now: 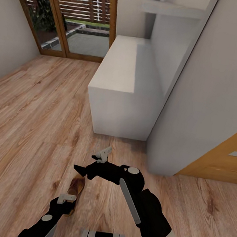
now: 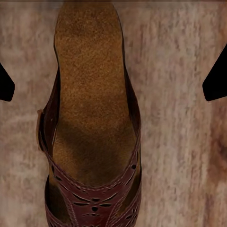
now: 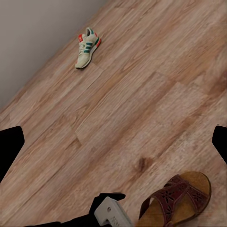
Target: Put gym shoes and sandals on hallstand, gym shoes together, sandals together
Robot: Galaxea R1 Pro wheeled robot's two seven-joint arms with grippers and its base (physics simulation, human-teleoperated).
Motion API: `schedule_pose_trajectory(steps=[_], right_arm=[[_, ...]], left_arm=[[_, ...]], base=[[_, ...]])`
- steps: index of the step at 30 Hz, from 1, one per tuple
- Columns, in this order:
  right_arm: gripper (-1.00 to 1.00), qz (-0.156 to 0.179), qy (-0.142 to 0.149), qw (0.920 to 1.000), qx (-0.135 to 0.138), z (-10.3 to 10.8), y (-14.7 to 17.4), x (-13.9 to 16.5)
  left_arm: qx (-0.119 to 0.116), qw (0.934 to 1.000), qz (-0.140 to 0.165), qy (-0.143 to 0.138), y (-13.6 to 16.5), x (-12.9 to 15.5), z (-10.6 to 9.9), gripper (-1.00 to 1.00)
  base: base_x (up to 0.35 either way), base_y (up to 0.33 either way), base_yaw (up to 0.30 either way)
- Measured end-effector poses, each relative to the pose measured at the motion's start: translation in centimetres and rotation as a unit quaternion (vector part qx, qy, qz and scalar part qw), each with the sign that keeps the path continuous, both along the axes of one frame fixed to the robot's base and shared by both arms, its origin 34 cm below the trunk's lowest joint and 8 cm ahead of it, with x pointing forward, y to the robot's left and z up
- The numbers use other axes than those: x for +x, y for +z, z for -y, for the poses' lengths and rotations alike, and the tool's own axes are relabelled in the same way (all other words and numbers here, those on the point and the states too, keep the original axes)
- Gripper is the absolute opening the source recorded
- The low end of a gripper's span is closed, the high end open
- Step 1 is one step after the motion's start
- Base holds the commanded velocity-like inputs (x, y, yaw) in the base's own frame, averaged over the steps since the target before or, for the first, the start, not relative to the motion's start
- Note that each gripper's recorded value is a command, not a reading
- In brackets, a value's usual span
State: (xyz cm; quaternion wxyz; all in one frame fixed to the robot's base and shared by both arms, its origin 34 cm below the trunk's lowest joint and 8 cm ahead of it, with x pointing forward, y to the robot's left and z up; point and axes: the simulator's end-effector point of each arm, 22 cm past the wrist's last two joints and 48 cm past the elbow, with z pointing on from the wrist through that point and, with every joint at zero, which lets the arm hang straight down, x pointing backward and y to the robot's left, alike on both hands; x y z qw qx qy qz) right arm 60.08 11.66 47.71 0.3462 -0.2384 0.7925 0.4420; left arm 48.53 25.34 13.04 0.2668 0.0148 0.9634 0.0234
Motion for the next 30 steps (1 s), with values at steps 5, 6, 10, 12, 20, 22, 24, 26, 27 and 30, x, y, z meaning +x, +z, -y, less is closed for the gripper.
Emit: schedule_pose_trajectory(steps=[5, 6, 10, 12, 20, 22, 24, 26, 27, 30], right_arm=[[1.00, -0.010, 0.000, 1.0000, 0.000, 0.0, -1.1, 0.0], [1.00, -0.010, 0.000, 0.9999, 0.000, 0.0, -1.1, 0.0], [1.00, -0.012, 0.000, 0.9999, 0.000, 0.0, -1.3, -0.1], [1.00, -0.013, 0.000, 0.9999, 0.000, 0.0, -1.4, -0.1], [1.00, -0.018, 0.000, 0.9998, 0.001, 0.0, -1.9, -0.1], [1.00, -0.019, 0.000, 0.9998, 0.001, 0.0, -2.0, -0.1], [1.00, -0.020, 0.000, 0.9998, 0.000, 0.0, -2.1, -0.2], [1.00, -0.020, 0.000, 0.9998, 0.000, 0.0, -2.1, -0.2], [1.00, -0.023, 0.000, 0.9997, 0.000, 0.0, -2.4, -0.2], [1.00, -0.029, 0.000, 0.9996, 0.000, 0.0, -3.1, -0.3]], left_arm=[[-0.001, 0.9999, -0.010, 0.000, -0.9, -0.8, 0.1, 1.00], [-0.001, 0.9999, -0.010, 0.000, -0.9, -0.8, 0.1, 1.00], [-0.001, 0.9999, -0.012, 0.000, -1.0, -1.0, 0.1, 1.00], [0.000, 0.9999, -0.013, 0.000, -1.1, -1.1, 0.0, 1.00], [0.001, 0.9998, -0.018, 0.000, -1.5, -1.6, -0.2, 1.00], [0.001, 0.9998, -0.018, 0.000, -1.6, -1.6, -0.2, 1.00], [0.001, 0.9998, -0.018, 0.000, -1.6, -1.7, -0.1, 1.00], [0.000, 0.9998, -0.017, 0.000, -1.6, -1.7, -0.1, 1.00], [0.000, 0.9998, -0.019, 0.000, -1.8, -1.9, -0.1, 1.00], [0.000, 0.9997, -0.023, 0.000, -2.3, -2.4, -0.1, 1.00]], base=[[0.000, 0.000, -0.004], [0.000, 0.000, -0.002], [0.000, 0.000, 0.000], [0.000, 0.000, 0.000], [0.000, 0.000, 0.000], [0.000, 0.000, 0.000], [0.000, 0.000, 0.000], [0.000, 0.000, 0.000], [0.000, 0.000, 0.000], [0.000, 0.000, 0.000]])
